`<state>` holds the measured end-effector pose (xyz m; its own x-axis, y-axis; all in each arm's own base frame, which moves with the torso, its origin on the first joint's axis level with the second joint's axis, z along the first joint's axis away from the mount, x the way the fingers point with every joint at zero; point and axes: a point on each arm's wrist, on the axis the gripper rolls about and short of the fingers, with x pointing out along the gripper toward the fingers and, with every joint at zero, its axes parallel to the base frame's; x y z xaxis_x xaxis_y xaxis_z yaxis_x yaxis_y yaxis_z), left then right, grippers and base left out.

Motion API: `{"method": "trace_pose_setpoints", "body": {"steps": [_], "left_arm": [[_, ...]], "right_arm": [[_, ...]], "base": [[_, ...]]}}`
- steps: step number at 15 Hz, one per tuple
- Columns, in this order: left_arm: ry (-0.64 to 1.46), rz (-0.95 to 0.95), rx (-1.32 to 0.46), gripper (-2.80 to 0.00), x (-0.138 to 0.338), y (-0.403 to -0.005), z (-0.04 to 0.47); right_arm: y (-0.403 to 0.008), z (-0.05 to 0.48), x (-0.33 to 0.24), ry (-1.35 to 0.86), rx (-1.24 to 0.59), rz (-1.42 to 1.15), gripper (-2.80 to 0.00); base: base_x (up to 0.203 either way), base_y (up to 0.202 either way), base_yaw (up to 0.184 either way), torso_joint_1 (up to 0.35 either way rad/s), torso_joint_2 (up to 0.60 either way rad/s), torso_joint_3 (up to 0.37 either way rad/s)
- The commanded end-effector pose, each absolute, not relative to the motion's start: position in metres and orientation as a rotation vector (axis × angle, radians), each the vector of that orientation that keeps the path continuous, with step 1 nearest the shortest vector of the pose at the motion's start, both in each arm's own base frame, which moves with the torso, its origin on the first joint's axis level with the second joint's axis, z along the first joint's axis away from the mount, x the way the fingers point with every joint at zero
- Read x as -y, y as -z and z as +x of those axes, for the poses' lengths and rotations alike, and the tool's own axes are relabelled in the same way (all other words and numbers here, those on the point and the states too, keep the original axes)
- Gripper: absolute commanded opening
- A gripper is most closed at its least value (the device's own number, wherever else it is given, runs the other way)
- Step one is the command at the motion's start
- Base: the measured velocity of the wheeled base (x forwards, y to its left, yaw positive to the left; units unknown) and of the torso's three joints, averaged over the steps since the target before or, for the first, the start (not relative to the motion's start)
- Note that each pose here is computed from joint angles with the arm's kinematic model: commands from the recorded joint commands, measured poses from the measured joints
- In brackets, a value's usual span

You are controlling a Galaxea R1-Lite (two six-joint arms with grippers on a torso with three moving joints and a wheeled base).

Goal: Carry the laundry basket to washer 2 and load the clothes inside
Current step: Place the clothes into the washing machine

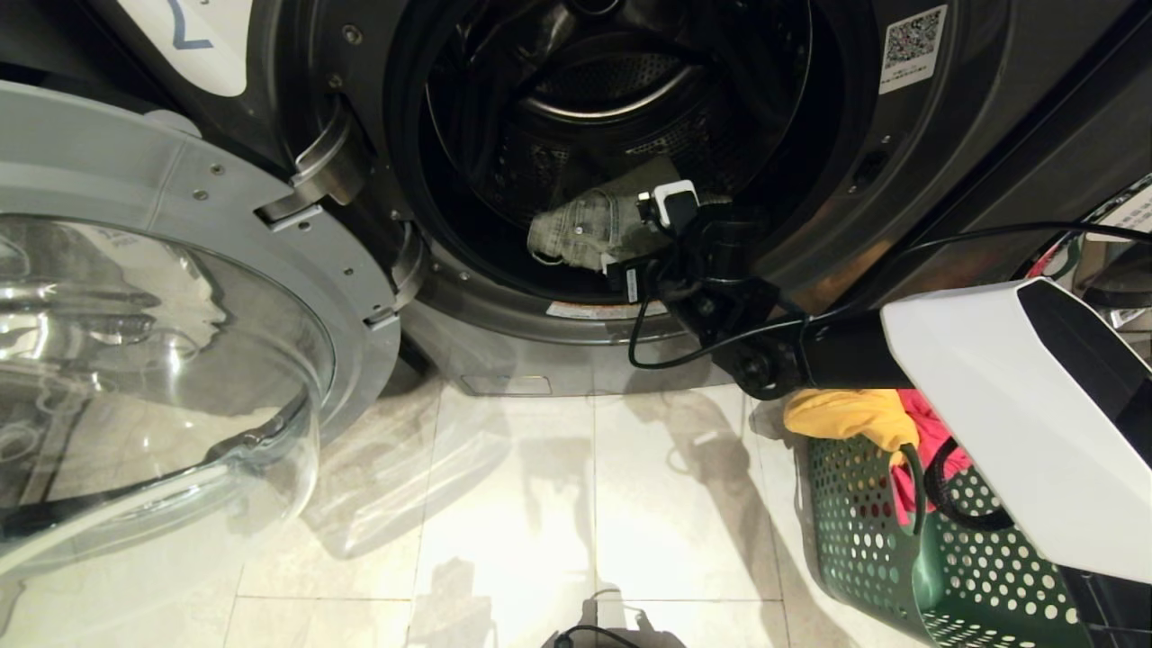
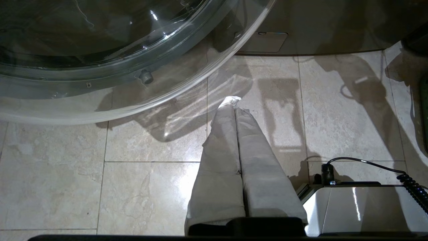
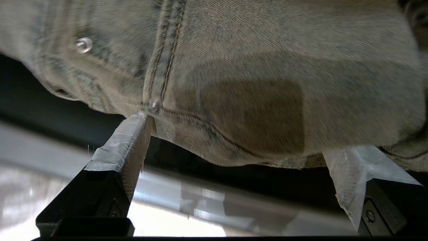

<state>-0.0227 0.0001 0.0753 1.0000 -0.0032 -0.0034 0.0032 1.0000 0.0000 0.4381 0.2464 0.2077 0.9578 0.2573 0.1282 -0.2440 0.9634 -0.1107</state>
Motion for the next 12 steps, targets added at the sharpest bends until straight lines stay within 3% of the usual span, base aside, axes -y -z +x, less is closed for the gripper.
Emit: {"method": "trace_pose_setpoints", "body": {"steps": [1, 6, 12], "left_arm": [[0.003, 0.000, -0.005, -2.80, 0.000, -0.075, -0.023], [0.003, 0.000, -0.003, -2.80, 0.000, -0.075, -0.023], [0.003, -0.002, -0.003, -2.80, 0.000, -0.075, -0.023]], "right_arm": [[-0.212, 0.448, -0.254, -0.249, 0.249, -0.058, 0.00], [-0.230, 0.432, -0.260, -0.198, 0.648, 0.006, 0.00], [-0.296, 0.374, -0.259, -0.244, 0.719, 0.082, 0.00]], "base": [[0.000, 0.000, 0.000, 0.000, 0.00, 0.000], [0.000, 0.000, 0.000, 0.000, 0.00, 0.000], [0.000, 0.000, 0.000, 0.000, 0.00, 0.000]]}}
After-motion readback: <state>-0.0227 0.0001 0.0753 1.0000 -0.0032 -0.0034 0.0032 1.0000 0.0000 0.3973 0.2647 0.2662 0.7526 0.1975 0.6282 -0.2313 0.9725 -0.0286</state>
